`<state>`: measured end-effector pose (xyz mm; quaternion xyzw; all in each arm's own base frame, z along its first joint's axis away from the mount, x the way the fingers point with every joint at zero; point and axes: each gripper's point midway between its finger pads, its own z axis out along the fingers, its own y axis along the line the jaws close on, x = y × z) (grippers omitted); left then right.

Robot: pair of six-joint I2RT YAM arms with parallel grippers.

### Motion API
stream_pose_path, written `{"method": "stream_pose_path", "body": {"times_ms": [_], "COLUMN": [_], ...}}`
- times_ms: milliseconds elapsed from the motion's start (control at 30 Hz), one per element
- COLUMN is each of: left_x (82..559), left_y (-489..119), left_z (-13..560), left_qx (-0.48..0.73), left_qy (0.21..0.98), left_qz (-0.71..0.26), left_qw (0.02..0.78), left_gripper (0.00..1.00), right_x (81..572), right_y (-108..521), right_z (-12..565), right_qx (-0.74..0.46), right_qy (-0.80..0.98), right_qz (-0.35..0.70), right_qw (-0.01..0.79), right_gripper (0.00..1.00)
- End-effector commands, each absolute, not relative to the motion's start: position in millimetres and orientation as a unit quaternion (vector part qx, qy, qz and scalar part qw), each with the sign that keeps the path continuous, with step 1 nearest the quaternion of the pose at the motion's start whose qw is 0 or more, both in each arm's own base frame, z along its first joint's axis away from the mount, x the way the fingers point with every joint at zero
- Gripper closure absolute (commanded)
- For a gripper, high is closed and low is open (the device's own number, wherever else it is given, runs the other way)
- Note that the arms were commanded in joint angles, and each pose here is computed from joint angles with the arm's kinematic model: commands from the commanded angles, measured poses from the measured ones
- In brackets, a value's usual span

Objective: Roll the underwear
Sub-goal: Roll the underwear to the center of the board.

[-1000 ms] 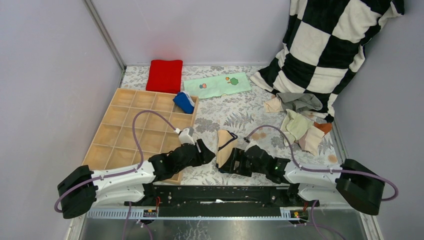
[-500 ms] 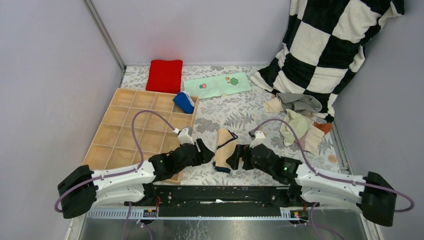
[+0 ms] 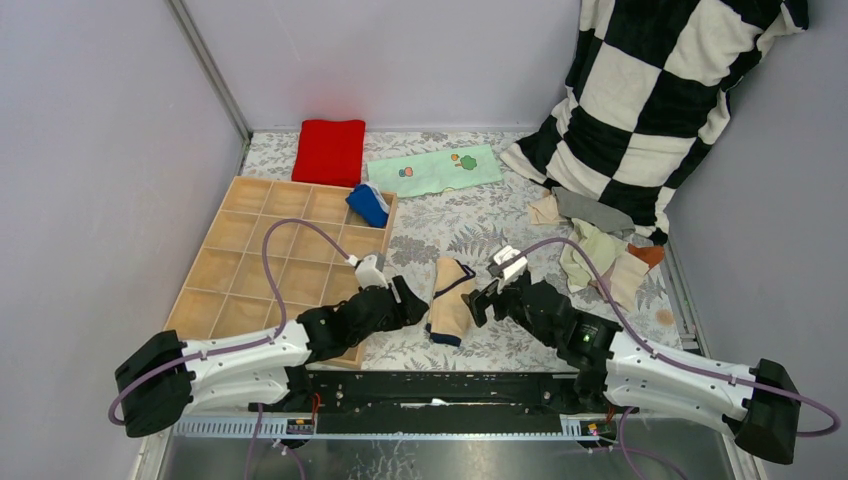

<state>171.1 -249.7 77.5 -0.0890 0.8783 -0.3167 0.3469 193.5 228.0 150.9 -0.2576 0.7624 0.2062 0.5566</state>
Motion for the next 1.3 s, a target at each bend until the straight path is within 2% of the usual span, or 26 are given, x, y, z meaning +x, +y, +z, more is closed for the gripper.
{"method": "stream_pose_path", "body": {"times_ms": [0, 100, 200, 300, 467, 567, 767, 933, 1033, 1267], "left_x": [179, 179, 179, 178, 176, 176, 174, 173, 170, 170], "left_y": [-252, -254, -254, -255, -255, -254, -251, -251, -255, -260], "left_z": [86, 86, 87, 87, 86, 85, 84, 82, 80, 73], "left_qx": [-0.085, -0.083, -0.08, -0.076, -0.069, -0.068, -0.071, -0.07, -0.066, -0.059], "left_qy": [0.874, 0.873, 0.873, 0.873, 0.875, 0.876, 0.876, 0.878, 0.878, 0.881], "left_qz": [-0.313, -0.315, -0.317, -0.318, -0.317, -0.316, -0.316, -0.315, -0.325, -0.325], "left_qw": [0.363, 0.362, 0.362, 0.362, 0.358, 0.358, 0.358, 0.353, 0.346, 0.339], "left_gripper": [0.3, 0.3, 0.3, 0.29, 0.29, 0.29, 0.28, 0.28, 0.28, 0.28], "right_x": [184, 165, 165, 161, 166, 149, 116, 112, 110, 108], "right_y": [246, 260, 260, 261, 260, 272, 275, 274, 266, 260], "right_z": [168, 163, 163, 157, 160, 170, 109, 92, 67, 43], "right_qx": [-0.417, -0.456, -0.459, -0.509, -0.528, -0.538, -0.63, -0.65, -0.69, -0.726], "right_qy": [0.687, 0.661, 0.659, 0.652, 0.635, 0.597, 0.525, 0.47, 0.466, 0.453], "right_qz": [0.181, 0.195, 0.154, 0.131, 0.103, 0.116, 0.052, 0.056, 0.03, 0.009], "right_qw": [0.566, 0.564, 0.576, 0.547, 0.554, 0.583, 0.57, 0.594, 0.552, 0.517], "right_gripper": [0.1, 0.11, 0.06, 0.05, 0.07, 0.04, 0.04, 0.13, 0.16, 0.31]}}
